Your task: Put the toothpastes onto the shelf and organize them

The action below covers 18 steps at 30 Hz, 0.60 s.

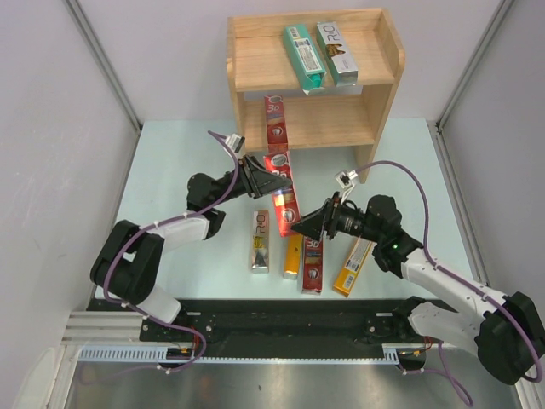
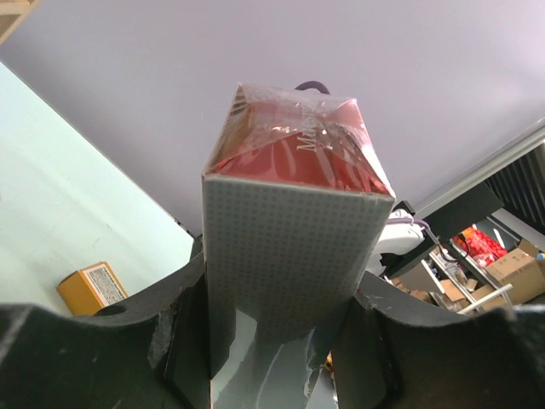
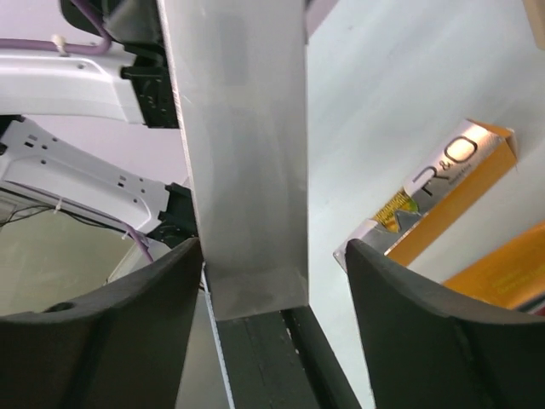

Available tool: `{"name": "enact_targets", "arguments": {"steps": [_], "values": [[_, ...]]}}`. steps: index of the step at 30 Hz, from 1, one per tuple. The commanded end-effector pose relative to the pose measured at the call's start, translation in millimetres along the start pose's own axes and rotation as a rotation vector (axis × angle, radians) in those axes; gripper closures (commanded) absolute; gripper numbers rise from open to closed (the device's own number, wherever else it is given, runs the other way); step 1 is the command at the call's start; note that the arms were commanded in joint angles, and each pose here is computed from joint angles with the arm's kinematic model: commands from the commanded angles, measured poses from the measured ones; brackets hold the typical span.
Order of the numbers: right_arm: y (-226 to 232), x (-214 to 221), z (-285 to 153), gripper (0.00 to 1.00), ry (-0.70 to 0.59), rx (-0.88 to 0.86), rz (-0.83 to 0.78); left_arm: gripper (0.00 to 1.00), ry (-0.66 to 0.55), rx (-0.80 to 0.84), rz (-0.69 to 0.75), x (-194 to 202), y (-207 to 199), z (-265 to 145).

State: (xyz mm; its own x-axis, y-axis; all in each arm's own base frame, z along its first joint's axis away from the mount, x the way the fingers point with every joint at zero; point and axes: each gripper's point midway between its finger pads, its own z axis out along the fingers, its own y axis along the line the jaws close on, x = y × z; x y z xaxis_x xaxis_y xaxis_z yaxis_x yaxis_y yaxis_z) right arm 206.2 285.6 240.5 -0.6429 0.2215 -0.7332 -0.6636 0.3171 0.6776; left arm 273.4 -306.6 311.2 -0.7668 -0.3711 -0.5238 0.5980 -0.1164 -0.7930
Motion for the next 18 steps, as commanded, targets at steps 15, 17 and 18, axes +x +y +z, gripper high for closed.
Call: {"name": "enact_targets", "arguments": {"steps": [15,17,18], "values": [[18,-27,-9,0.69,-0.101,-0.048,-0.025,0.31,-0.058,0.098,0.133,-20,-24,2],[9,-32,-11,0.70,-0.120,-0.010,-0.001,0.23,-0.062,0.073,0.147,-23,-21,-2],[2,-37,-13,0.71,-0.140,0.016,0.021,0.19,-0.063,0.039,0.137,-24,-18,-5]]}}
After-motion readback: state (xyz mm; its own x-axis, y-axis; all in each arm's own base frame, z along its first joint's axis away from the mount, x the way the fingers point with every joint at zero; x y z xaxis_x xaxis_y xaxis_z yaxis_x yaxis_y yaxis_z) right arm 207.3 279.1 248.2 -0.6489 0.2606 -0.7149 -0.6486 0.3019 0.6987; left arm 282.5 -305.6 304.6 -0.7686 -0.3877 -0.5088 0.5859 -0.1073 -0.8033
